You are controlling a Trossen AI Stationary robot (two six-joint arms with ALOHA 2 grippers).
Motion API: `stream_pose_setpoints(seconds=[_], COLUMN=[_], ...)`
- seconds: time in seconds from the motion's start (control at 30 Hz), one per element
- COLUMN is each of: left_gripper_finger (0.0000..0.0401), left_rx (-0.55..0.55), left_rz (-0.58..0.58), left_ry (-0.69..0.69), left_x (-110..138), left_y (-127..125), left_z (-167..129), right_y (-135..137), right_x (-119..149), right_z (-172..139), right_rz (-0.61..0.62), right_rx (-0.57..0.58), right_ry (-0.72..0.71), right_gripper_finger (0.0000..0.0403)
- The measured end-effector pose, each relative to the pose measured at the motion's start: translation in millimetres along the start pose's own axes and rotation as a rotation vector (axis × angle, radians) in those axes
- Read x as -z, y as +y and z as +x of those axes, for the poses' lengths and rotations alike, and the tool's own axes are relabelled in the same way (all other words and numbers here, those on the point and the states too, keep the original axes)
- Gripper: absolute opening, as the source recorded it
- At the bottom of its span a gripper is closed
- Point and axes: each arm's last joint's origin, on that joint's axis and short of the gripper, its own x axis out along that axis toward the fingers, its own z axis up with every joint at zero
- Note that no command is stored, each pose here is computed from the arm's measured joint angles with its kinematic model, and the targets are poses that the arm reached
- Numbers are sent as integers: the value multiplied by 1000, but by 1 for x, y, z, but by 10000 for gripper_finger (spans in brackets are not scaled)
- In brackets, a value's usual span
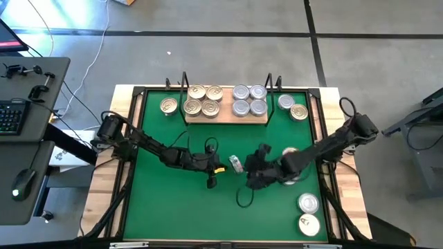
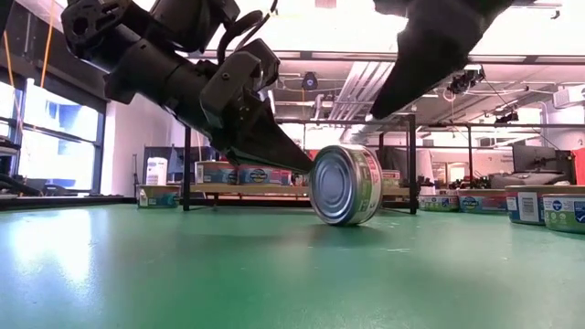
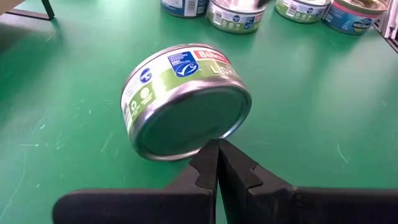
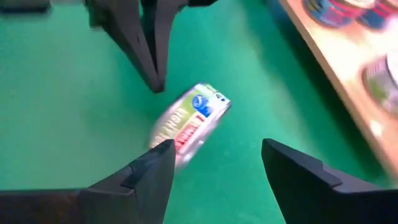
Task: Stack canned seafood by type on shelf
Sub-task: Stack the green white tuna can on top of the other green white tuna can on the shelf
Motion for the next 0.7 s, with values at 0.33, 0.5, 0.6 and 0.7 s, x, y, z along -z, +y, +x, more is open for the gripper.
stream_pose_setpoints(seconds=[0.33,0.5,0.6,0.7], left_gripper_finger=[0,0,0,0], left_rx=[-16,-37,-53,-62], left_rz=[1,22,18,14], left_ry=[-4,-2,-6,-7], left_x=[0,-1,-1,-2], left_y=[0,4,8,10], left_z=[0,1,1,2], right_y=[34,34,33,29], right_x=[54,57,50,43], right_z=[23,46,59,66], right_rz=[320,373,377,380], right_rx=[-60,-62,-73,-35], right_ry=[11,-59,-108,-177], right_gripper_finger=[242,275,289,291])
